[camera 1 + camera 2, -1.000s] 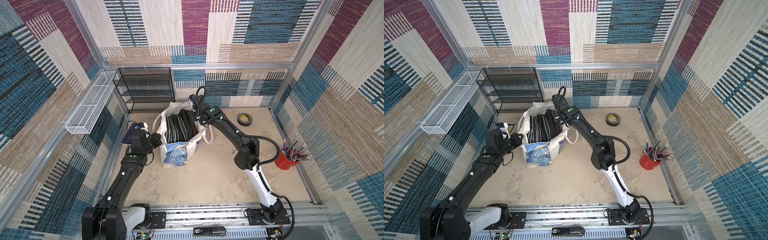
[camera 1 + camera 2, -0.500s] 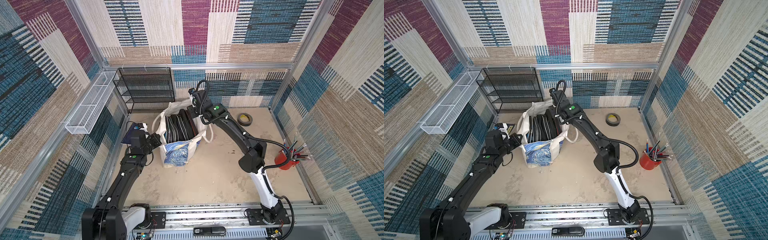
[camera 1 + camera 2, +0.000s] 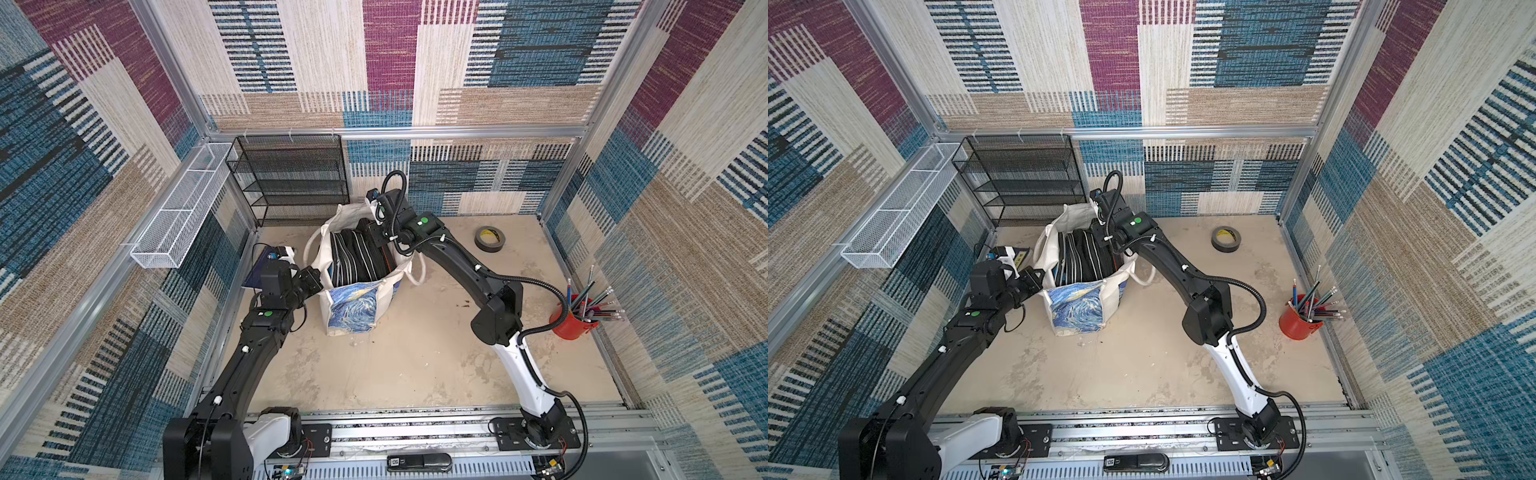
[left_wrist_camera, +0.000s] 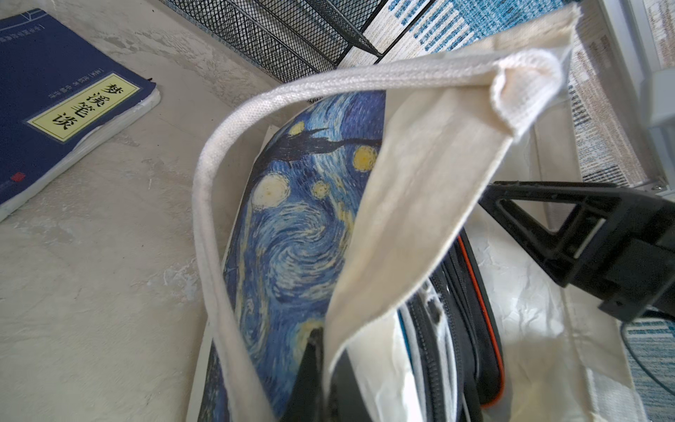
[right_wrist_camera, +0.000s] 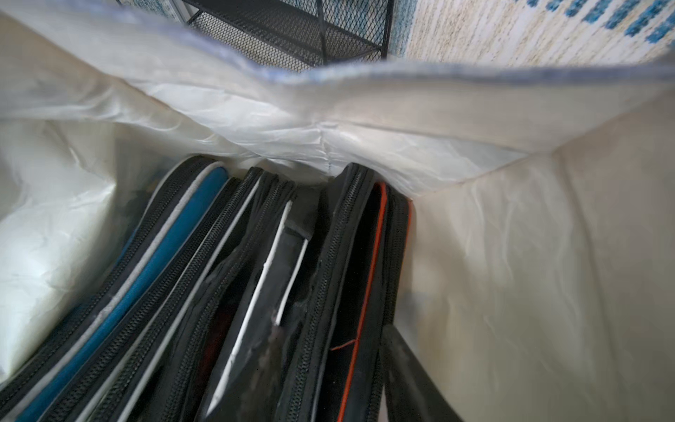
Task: Remove the ping pong set from the canvas bag
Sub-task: Pick up the ping pong set from the canvas bag.
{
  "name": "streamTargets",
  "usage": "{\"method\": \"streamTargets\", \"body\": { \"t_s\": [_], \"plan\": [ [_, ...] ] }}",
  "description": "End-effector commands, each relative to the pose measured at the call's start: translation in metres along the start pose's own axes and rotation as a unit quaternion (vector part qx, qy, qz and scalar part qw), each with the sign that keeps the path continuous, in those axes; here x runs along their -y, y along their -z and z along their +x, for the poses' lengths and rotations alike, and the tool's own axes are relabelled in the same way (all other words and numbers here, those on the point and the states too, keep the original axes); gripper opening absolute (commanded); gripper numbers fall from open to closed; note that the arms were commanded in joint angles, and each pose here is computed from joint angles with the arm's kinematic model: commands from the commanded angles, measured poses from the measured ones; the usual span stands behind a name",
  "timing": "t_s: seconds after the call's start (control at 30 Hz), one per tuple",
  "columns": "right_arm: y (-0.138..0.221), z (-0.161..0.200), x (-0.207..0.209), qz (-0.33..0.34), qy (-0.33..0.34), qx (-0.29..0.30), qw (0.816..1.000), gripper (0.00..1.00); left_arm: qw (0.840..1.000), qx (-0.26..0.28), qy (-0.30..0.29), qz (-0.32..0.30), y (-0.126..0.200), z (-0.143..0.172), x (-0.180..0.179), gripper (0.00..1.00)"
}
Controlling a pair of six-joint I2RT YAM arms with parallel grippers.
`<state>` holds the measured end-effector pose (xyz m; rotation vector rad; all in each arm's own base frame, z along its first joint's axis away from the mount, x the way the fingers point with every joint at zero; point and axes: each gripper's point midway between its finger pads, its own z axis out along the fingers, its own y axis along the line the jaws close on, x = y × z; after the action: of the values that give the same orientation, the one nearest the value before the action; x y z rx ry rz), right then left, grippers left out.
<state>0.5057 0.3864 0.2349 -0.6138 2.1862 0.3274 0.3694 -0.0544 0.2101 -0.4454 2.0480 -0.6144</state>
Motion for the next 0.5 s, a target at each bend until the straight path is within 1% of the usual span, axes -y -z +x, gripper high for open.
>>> {"method": "streamTargets", "body": {
  "t_s": [0.0,0.2,0.47],
  "plan": [
    [-0.005,-0.005,0.009,0.001,-0.011,0.01,1.0,0.47,0.999,-0.024,0.005,-0.028,0.001,0.014,-0.013,0.0],
    [-0.014,0.001,0.02,0.005,-0.015,0.003,1.0,0.47,0.999,-0.023,0.005,-0.027,0.001,0.012,-0.012,0.0],
    [-0.019,0.005,0.016,-0.008,-0.016,0.0,1.0,0.46,0.999,-0.023,0.004,-0.029,0.001,0.013,-0.013,0.0]
  ]
}}
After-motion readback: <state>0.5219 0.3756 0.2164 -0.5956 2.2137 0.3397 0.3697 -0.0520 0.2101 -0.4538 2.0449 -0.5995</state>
